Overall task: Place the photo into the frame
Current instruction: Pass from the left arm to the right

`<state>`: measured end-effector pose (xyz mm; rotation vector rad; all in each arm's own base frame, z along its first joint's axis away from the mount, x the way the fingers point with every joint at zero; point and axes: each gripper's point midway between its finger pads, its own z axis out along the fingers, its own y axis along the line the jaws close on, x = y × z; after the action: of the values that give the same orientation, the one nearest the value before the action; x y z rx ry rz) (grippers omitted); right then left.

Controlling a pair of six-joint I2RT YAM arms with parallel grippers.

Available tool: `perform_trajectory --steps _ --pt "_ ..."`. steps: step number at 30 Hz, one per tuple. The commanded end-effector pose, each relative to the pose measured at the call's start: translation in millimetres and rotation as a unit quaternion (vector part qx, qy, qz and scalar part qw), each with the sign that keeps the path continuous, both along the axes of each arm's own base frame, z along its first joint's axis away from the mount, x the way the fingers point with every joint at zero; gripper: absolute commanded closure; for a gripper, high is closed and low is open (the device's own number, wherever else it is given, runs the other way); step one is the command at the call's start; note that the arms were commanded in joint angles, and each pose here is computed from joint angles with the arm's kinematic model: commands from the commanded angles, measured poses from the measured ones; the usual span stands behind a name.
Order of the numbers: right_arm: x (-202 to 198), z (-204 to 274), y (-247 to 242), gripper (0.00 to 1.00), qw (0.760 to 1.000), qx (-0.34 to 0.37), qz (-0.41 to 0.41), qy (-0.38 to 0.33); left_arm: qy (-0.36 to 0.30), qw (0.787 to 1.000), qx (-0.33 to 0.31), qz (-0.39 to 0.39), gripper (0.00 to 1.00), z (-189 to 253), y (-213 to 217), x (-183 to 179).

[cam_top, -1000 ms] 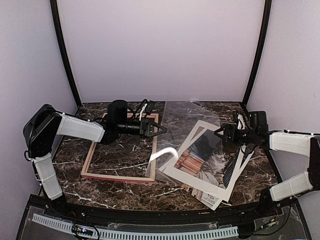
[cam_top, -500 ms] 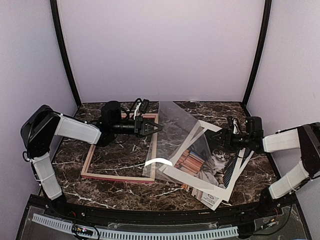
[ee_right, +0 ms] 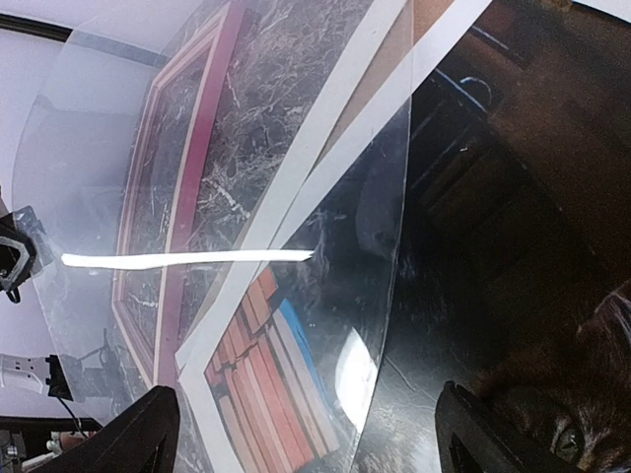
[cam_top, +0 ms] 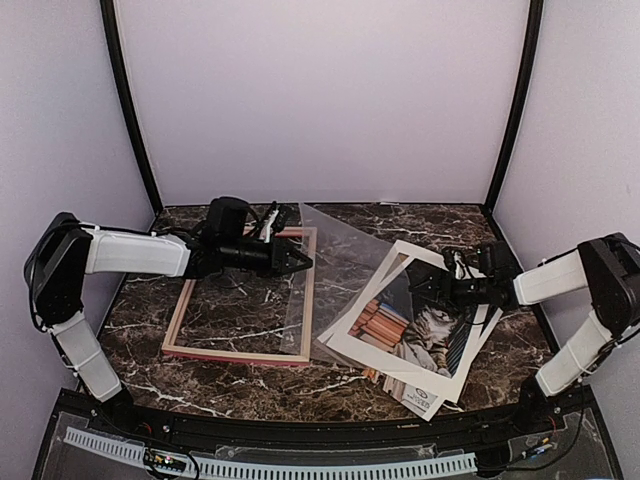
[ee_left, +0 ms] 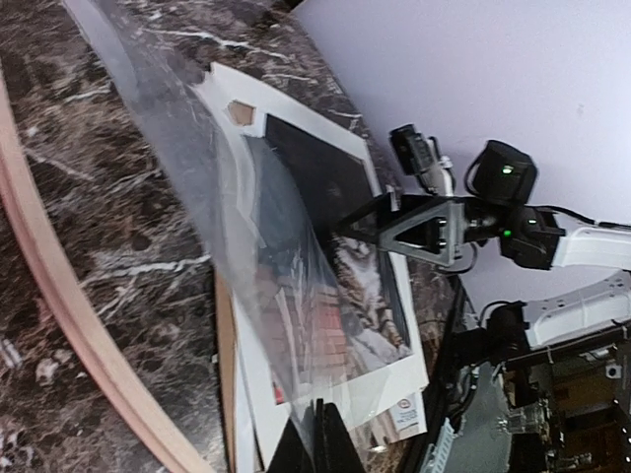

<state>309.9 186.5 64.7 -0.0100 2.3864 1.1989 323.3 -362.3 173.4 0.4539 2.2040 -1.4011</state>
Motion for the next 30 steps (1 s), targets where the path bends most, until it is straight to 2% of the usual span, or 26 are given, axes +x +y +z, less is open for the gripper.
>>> perform_trajectory --steps 1,6,11,21,30 --pt "7 -1 3 0.09 1.000 -0.018 -0.002 -0.002 -0.003 0.991 0.120 0.054 1.00 -29 29 8" --pt "7 -8 5 0.09 0.999 -0.031 -0.002 0.007 -0.003 0.977 0.197 0.083 1.00 -50 46 10" --pt "8 -12 12 0.09 0.999 -0.037 0.006 0.009 -0.004 0.972 0.220 0.089 1.00 -58 55 7" --pt "14 -11 24 0.11 0.999 -0.032 0.029 -0.004 -0.083 0.990 0.111 0.034 1.00 -30 35 -9" --pt "17 -2 34 0.15 0.998 -0.013 0.059 -0.028 -0.147 0.989 0.015 -0.012 1.00 7 25 -30"
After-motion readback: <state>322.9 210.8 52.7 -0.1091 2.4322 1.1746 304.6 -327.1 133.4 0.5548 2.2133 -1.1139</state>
